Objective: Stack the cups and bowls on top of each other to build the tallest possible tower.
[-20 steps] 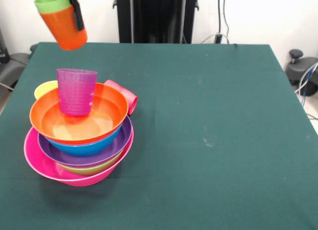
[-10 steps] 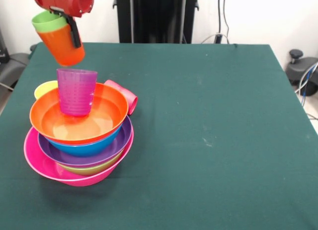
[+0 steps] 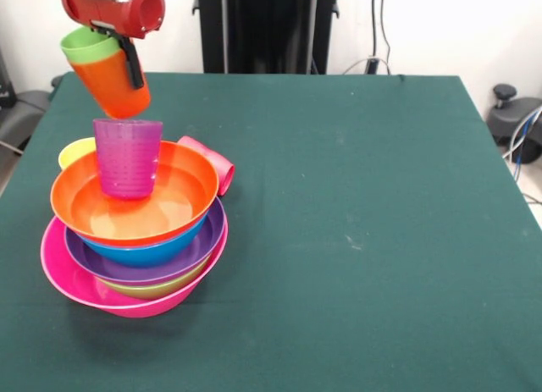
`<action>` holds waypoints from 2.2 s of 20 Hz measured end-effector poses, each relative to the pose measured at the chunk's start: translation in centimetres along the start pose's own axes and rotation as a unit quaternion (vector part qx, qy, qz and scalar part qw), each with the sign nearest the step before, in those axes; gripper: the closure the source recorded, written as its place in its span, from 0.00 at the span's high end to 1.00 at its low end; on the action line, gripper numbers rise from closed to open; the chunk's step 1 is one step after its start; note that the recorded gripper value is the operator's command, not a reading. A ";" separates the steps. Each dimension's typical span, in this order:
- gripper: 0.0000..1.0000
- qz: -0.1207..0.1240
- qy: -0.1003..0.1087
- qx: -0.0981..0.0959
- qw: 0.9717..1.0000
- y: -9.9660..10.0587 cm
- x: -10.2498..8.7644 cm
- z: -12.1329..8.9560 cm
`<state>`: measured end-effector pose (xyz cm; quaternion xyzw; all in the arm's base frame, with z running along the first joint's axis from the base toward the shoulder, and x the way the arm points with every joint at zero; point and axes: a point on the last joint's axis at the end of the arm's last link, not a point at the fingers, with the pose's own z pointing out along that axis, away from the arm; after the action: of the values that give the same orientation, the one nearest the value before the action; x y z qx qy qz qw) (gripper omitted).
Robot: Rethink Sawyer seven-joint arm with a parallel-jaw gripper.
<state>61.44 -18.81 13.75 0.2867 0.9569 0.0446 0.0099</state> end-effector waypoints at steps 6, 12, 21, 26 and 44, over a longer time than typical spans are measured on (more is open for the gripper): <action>0.00 -0.002 0.000 -0.001 1.000 0.4 0.0 0.2; 0.00 0.000 0.001 -0.003 1.000 0.4 -0.4 0.6; 0.00 -0.008 0.010 0.000 1.000 0.1 -0.1 2.5; 0.00 -0.010 0.008 0.002 1.000 0.0 -0.2 2.4; 0.00 -0.001 -0.054 0.011 0.998 0.8 -2.6 -6.1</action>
<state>63.78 -20.10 19.84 0.2875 0.9558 0.0186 0.0588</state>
